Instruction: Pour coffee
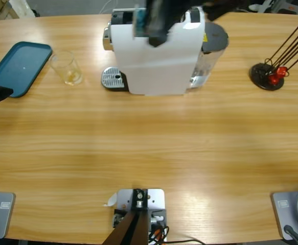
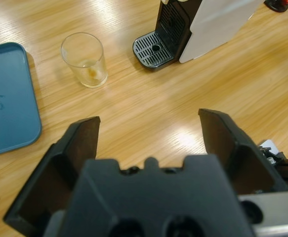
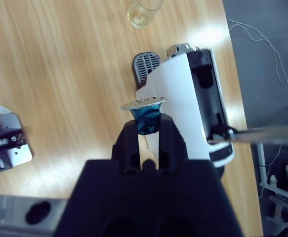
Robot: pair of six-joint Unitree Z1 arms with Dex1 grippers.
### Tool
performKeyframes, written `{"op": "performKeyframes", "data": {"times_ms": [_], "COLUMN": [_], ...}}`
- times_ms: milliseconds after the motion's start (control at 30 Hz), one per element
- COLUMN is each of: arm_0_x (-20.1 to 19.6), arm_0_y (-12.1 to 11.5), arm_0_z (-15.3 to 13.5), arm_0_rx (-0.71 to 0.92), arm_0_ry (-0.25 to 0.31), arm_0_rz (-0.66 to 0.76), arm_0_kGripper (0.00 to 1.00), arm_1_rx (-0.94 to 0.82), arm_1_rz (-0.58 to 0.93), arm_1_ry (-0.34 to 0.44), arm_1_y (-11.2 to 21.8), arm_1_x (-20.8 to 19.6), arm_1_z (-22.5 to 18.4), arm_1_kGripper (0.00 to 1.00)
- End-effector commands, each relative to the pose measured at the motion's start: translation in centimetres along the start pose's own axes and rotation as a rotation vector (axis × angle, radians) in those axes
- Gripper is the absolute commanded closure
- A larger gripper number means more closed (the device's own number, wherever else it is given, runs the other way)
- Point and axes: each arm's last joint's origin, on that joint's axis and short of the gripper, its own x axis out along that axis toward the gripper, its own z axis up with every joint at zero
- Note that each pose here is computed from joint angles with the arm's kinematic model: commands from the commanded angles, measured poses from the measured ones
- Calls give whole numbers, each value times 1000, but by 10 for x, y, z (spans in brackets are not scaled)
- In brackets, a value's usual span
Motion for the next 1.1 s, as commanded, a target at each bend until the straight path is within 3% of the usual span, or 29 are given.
{"op": "performKeyframes", "data": {"times_ms": [33,267,1100], "arm_0_x": [8,5,8], "arm_0_y": [1,2,0], "arm_0_z": [-11,-15,-15], "arm_0_rx": [17,17,31], "arm_0_ry": [40,32,43], "arm_0_rz": [1,-2,-10], "arm_0_kGripper": [142,142,78], "arm_1_rx": [-105,-87,-98], "arm_1_rz": [-27,-102,-113], "arm_1_ry": [102,123,177], "arm_1_y": [7,-28,-60], "arm_1_x": [67,78,129], "arm_1_z": [23,22,25], "arm_1_kGripper": [1000,1000,1000]}}
